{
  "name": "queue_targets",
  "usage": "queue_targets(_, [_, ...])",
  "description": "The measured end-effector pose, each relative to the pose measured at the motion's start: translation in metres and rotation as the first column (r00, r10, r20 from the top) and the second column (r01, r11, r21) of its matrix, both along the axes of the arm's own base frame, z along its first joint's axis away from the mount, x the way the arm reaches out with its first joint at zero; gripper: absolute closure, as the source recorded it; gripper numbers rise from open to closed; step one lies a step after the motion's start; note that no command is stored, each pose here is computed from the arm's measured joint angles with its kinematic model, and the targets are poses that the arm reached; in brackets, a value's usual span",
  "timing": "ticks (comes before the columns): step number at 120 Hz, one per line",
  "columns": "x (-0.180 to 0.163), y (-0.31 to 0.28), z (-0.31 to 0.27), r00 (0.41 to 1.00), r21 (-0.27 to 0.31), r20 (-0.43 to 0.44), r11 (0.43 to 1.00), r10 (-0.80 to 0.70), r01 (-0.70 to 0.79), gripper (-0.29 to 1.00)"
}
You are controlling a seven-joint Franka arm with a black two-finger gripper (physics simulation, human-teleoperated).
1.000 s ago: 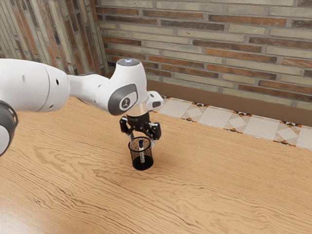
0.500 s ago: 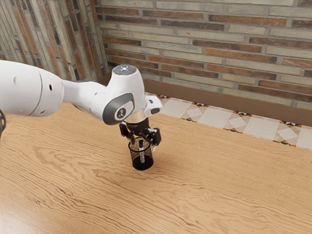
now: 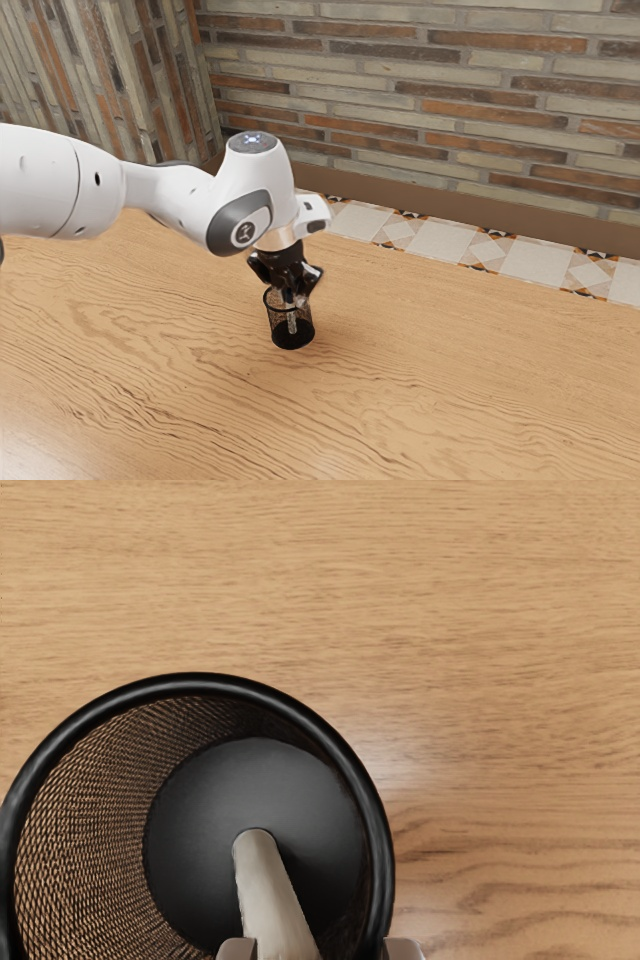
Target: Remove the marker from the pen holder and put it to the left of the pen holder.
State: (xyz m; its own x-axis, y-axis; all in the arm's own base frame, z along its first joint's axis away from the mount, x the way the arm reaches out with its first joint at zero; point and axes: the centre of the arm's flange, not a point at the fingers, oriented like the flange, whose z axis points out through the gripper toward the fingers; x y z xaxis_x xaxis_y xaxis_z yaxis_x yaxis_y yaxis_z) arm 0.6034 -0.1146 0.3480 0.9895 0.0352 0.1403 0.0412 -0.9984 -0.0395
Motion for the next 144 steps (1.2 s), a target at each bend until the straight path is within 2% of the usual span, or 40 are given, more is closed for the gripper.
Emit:
queue_targets(20, [0.0, 0.004, 0.004, 1.0, 0.007, 0.007, 1.0, 0.004, -0.004, 0.72])
queue_targets(48, [-0.002, 0.02, 0.044, 0.998, 0.013, 0.051, 0.999, 0.031, -0.031, 0.77])
queue_targets(64, [-0.009, 0.047, 0.081, 0.995, 0.016, 0.072, 0.997, 0.075, -0.076, 0.78])
queue_targets(80, [-0.018, 0.099, 0.118, 0.983, 0.008, 0.093, 0.987, 0.158, -0.159, 0.78])
queue_targets(94, [-0.025, 0.15, 0.105, 0.972, 0.038, 0.059, 0.972, 0.228, -0.23, 0.78])
queue_targets(107, [-0.034, 0.179, 0.058, 0.973, 0.088, 0.052, 0.969, 0.226, -0.23, 0.77])
queue_targets(125, [-0.016, 0.159, 0.018, 0.981, 0.108, 0.165, 0.987, 0.1, -0.119, 0.76])
queue_targets(140, [-0.018, 0.179, -0.005, 0.963, 0.097, 0.262, 0.99, 0.069, -0.098, 0.77])
queue_targets(144, [-0.017, 0.18, -0.004, 0.956, 0.096, 0.289, 0.992, 0.056, -0.087, 0.7])
